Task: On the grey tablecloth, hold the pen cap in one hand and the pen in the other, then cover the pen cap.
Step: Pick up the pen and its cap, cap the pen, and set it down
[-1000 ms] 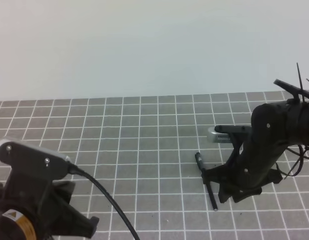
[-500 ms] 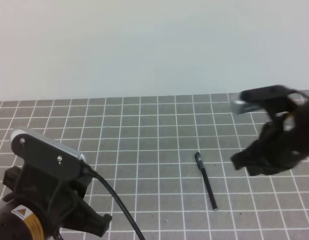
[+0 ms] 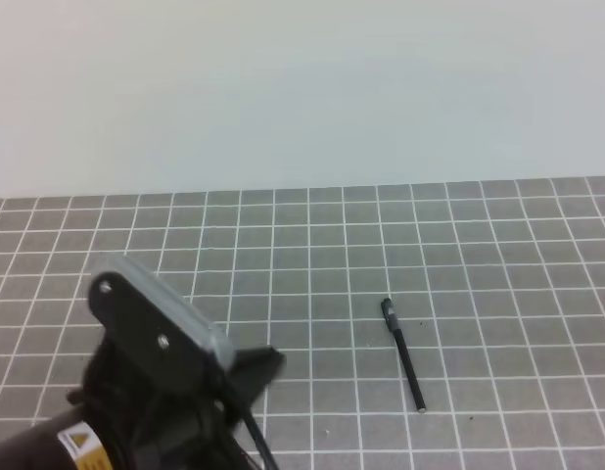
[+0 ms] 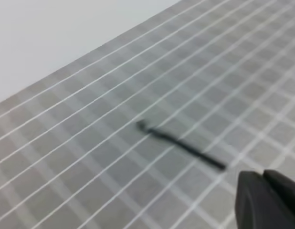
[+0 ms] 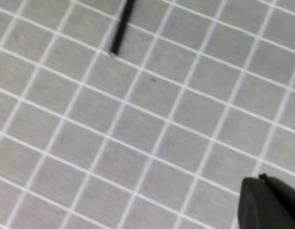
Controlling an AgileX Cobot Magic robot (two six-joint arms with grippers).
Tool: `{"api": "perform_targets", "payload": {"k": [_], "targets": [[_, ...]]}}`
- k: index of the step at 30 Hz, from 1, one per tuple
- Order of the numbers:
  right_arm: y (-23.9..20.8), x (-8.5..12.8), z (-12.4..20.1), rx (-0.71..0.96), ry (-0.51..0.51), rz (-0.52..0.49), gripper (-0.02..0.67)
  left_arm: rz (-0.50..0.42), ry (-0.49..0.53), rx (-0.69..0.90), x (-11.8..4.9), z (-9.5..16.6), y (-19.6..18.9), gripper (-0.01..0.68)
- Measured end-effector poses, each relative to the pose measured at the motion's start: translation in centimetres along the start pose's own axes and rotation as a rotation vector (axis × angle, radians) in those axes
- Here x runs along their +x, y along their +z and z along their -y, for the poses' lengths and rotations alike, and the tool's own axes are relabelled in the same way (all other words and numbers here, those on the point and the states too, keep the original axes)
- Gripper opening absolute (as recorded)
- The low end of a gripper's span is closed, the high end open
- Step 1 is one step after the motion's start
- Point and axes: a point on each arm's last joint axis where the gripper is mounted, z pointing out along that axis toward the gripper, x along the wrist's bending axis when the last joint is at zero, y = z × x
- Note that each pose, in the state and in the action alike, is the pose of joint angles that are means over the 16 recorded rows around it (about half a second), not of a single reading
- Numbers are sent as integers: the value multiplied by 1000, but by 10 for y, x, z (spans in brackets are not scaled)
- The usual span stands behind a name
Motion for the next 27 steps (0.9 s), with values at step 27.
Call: {"api": "perform_targets", "payload": {"k": [27], "targets": [[-58, -13, 105, -307, -16, 104, 5, 280, 106, -36, -24, 21, -1, -1]]}}
